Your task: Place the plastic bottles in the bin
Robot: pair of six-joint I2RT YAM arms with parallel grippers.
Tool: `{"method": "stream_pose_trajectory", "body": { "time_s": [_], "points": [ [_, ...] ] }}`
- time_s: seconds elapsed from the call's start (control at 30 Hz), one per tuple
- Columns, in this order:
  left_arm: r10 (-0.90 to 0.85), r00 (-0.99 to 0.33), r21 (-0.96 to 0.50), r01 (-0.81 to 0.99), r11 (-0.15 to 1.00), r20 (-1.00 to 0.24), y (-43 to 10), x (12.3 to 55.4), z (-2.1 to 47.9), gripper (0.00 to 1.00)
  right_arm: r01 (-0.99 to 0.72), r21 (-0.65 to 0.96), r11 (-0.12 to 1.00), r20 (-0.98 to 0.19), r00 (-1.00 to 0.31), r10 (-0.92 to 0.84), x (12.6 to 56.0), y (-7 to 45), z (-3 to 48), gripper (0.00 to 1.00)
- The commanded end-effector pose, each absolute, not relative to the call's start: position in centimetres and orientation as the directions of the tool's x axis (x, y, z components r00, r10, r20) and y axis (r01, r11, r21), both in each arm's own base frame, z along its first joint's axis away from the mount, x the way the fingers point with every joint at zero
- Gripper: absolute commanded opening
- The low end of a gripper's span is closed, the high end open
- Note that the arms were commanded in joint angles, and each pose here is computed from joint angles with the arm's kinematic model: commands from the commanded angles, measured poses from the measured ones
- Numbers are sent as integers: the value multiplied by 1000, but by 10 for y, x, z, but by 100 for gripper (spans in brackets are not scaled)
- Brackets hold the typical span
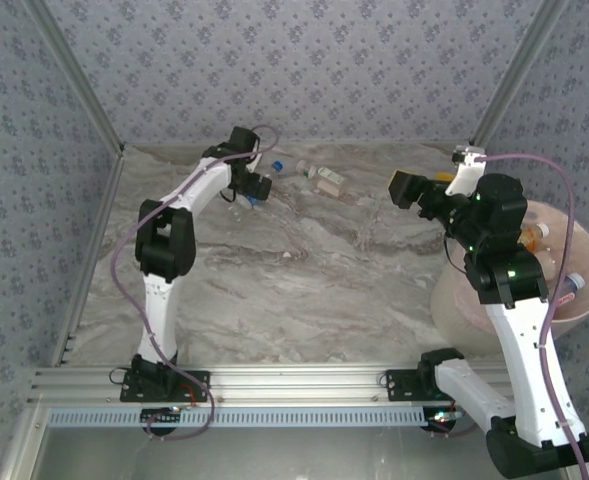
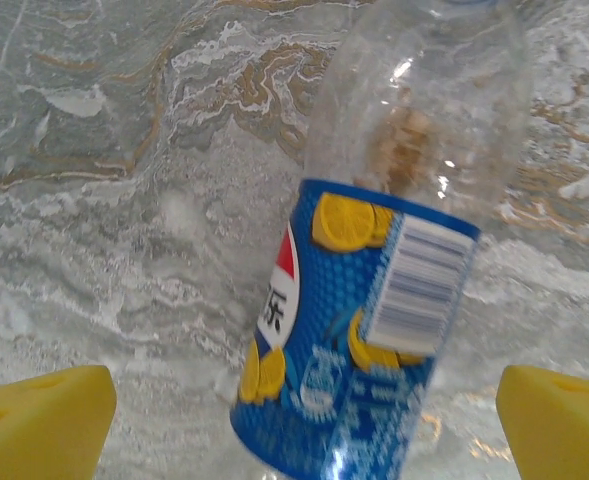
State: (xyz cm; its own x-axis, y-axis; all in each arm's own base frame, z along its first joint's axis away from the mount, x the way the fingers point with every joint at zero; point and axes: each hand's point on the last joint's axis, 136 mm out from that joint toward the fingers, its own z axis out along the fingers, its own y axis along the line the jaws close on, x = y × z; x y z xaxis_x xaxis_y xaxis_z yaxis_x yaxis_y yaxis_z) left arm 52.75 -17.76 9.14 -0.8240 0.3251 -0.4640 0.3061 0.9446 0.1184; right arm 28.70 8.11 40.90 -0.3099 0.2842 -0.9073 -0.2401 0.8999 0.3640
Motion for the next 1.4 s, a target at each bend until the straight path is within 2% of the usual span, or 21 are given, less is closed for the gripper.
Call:
{"method": "stream_pose_trajectory", "body": {
  "time_s": [0.0,0.17,0.37,0.47,0.77,0.9,1.1,1.23,1.37],
  "points": [
    [369,-844,153,336,929,-390,-167,526,78,98,-261,344,902,-917,-299,263,284,84,410,100],
    [373,-863,115,356,928,-341,-173,522,50,93,-254,341,905,-917,-302,261,286,83,408,100],
    [344,-881,101,330,939,-323,-172,510,34,80,-252,343,905,-915,-306,262,290,85,406,100],
    [345,-888,94,333,938,-305,-173,496,27,69,-253,344,904,-914,-310,261,291,87,405,100],
    [321,-873,83,313,946,-368,-179,473,37,57,-266,347,899,-911,-322,256,294,93,402,100],
    [303,-845,17,330,944,-440,-198,460,62,54,-212,373,903,-898,-326,295,300,88,393,100],
    [206,-772,-211,401,891,-601,-256,424,128,52,-175,475,862,-843,-372,389,313,94,367,100],
    [92,-711,-403,494,771,-697,-300,392,178,52,-235,546,804,-807,-404,431,320,113,360,100],
    [-5,-699,-572,582,578,-716,-331,362,220,52,-394,581,712,-801,-434,413,320,147,368,100]
  ]
}}
